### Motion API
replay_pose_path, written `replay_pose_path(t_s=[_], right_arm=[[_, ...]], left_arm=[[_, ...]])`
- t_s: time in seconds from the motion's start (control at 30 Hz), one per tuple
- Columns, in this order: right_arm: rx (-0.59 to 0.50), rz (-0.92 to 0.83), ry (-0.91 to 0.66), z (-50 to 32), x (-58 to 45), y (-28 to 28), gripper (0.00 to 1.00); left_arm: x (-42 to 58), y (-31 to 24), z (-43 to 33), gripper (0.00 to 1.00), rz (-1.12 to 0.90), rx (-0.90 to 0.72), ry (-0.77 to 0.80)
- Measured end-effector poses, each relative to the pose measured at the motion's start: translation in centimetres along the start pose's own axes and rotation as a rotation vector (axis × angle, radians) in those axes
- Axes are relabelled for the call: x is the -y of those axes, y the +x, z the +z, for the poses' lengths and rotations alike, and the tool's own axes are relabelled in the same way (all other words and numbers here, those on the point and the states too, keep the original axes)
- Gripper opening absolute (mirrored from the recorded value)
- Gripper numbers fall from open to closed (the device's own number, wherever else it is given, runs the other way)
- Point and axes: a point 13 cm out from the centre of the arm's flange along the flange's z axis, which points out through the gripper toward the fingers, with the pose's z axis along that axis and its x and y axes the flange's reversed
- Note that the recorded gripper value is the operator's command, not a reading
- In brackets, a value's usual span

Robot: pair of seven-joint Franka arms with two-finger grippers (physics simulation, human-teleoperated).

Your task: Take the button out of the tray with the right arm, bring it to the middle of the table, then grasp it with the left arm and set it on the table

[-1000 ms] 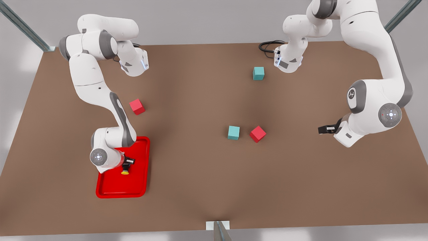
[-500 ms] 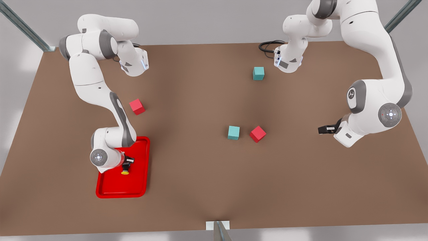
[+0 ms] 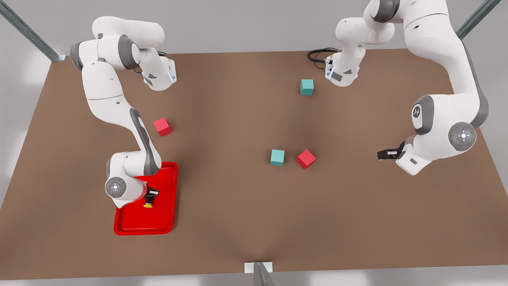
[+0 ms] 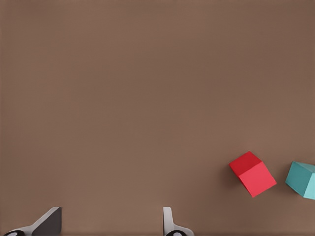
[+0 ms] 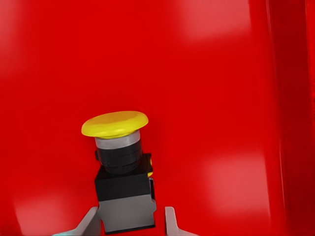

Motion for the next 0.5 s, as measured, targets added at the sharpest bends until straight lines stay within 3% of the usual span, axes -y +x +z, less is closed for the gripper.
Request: replay_pose_path(t_s=[0.13, 0.17, 0.37, 0.5], right_arm=[[0.002, -0.007, -0.001, 0.09, -0.10, -0.02, 0.63], [0.002, -0.007, -0.001, 0.14, -0.08, -0.02, 0.71], [0.000, -0.009, -0.001, 0.33, 0.27, -0.03, 0.71], [-0.005, -0.013, 0.000, 0.57, 0.28, 0.18, 0.65]], left_arm=[[0.04, -0.13, 0.25, 1.00, 0.001, -0.001, -0.001], [0.06, -0.15, 0.29, 1.00, 0.001, -0.002, -0.001], [0.11, -0.20, 0.33, 1.00, 0.001, 0.000, -0.001], [0.12, -0.21, 0.32, 1.00, 0.001, 0.000, 0.000]])
